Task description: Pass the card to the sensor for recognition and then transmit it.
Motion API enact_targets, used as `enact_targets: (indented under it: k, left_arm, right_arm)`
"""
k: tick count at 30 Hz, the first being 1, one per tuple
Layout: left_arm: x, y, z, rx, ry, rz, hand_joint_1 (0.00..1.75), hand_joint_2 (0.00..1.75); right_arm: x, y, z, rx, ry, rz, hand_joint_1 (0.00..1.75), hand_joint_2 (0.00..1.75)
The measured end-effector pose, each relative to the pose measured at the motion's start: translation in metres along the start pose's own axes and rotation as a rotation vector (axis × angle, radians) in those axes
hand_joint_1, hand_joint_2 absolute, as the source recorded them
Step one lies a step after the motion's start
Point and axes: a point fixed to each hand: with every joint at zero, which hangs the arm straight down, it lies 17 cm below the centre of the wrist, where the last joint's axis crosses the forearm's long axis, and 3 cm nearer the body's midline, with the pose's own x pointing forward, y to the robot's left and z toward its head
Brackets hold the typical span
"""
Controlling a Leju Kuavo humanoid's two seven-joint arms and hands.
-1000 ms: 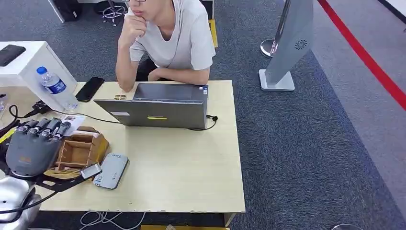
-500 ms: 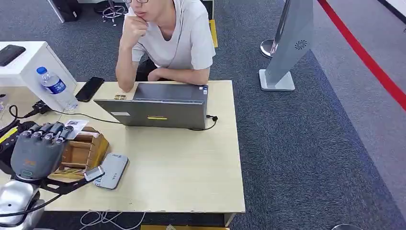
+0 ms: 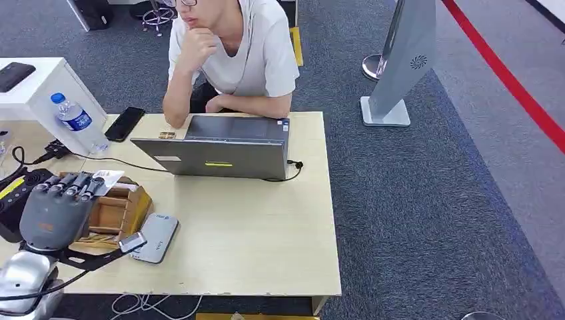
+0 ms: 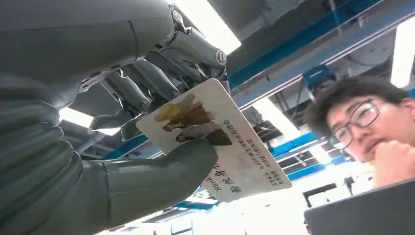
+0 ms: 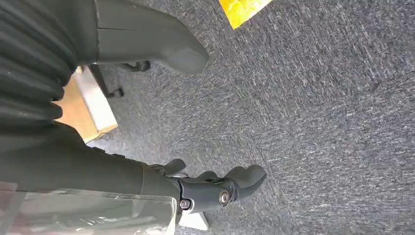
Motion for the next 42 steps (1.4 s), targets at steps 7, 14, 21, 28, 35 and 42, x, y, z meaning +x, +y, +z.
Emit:
enact_targets:
  k: [7,14,21,28,35,42]
  left_arm:
    - [0.010,-0.013,0.008,-0.039,-0.019,0.008,1.75,1.75]
    - [0.013,-0.023,0.015,-0.073,-0.005,0.009,1.75,1.75]
    - [0.019,-0.038,0.032,-0.122,-0.015,0.006,1.75,1.75]
    - [0.030,-0.048,0.047,-0.163,-0.047,0.009,1.75,1.75]
    - [0.041,-0.057,0.064,-0.206,-0.062,0.015,1.75,1.75]
    - [0.055,-0.066,0.081,-0.252,-0.086,0.024,1.75,1.75]
  right_arm:
    - [0.000,0.000,0.000,0.000,0.000,0.000,0.00,1.75]
    - [0.001,0.001,0.000,0.005,-0.005,0.000,0.00,1.75]
    - [0.001,0.002,0.000,0.011,-0.009,0.001,0.00,1.75]
    - [0.001,0.002,0.000,0.012,-0.010,0.001,0.00,1.75]
    - [0.000,0.002,0.000,0.014,-0.004,0.003,0.00,1.75]
    - [0.000,0.003,0.000,0.014,-0.004,0.003,0.00,1.75]
